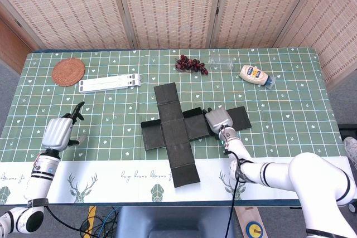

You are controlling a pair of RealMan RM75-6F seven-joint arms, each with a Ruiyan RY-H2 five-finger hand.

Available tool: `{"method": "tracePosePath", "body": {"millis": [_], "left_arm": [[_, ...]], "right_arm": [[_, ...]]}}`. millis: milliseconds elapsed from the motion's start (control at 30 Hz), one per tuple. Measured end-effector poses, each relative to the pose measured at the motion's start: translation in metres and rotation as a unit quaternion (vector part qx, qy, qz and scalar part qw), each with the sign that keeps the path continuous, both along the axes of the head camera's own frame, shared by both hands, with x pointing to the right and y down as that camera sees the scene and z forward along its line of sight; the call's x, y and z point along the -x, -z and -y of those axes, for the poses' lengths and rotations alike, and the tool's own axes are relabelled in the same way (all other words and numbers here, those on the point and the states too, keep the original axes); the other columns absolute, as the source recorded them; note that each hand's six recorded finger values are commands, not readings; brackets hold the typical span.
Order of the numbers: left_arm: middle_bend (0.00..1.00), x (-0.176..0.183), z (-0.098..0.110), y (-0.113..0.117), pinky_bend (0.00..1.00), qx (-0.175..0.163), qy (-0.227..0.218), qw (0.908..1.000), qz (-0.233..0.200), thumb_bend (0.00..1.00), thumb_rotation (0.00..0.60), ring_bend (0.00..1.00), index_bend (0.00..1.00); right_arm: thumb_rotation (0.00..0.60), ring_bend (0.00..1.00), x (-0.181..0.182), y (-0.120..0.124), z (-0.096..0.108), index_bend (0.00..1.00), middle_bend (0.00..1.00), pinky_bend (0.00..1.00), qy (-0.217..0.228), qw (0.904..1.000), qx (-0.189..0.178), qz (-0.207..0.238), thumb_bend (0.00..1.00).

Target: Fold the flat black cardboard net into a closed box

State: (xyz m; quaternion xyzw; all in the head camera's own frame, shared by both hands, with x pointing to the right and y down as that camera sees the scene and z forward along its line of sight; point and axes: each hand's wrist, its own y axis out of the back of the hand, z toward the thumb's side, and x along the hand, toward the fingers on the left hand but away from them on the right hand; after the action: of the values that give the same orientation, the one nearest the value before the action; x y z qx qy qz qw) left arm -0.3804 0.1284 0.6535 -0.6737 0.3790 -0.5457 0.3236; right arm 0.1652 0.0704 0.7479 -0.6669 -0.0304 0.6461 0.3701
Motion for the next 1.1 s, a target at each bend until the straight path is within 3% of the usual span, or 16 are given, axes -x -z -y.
{"method": "tracePosePath", "body": {"millis": [367,500,633,700,767,867,1100], "left_arm": [[0.38,0.002,0.0,-0.001,0.62,-0.007,0.005,0.9999,-0.007,0.22,0.6,0.38,0.01],[0.38,0.004,0.0,-0.004,0.63,-0.01,0.002,0.9999,-0.005,0.22,0.6,0.41,0.11],[0.46,0.003,0.002,-0.009,0.7,-0.019,-0.015,0.9997,-0.001,0.22,0.6,0.56,0.27],[0.54,0.002,0.003,-0.012,0.82,-0.024,-0.031,0.9992,0.004,0.22,0.6,0.73,0.37],[0.58,-0.001,0.004,-0.017,0.9,-0.028,-0.054,0.998,0.013,0.22,0.6,0.82,0.4],[0.59,-0.009,0.004,-0.026,0.93,-0.035,-0.095,0.9945,0.025,0.22,0.6,0.85,0.4],[0.38,-0.047,-0.003,-0.05,0.94,-0.047,-0.186,0.9813,0.017,0.18,0.6,0.83,0.19]], "right_arm": [[0.6,0.76,0.007,0.01,0.002,0.24,0.27,0.98,-0.013,0.9995,-0.006,0.029,0.41],[0.6,0.76,0.009,0.015,-0.001,0.24,0.28,0.98,-0.029,0.998,-0.002,0.056,0.43],[0.6,0.76,0.011,0.02,-0.005,0.25,0.29,0.98,-0.04,0.9953,0.003,0.088,0.44],[0.6,0.77,0.013,0.021,-0.007,0.25,0.29,0.98,-0.043,0.9939,0.004,0.101,0.44],[0.6,0.77,0.015,0.023,-0.009,0.25,0.29,0.98,-0.045,0.9921,0.005,0.117,0.44],[0.6,0.77,0.018,0.024,-0.013,0.25,0.29,0.98,-0.048,0.9898,0.008,0.134,0.45],[0.6,0.77,0.017,0.023,-0.019,0.25,0.29,0.98,-0.051,0.9886,0.01,0.141,0.45]]}}
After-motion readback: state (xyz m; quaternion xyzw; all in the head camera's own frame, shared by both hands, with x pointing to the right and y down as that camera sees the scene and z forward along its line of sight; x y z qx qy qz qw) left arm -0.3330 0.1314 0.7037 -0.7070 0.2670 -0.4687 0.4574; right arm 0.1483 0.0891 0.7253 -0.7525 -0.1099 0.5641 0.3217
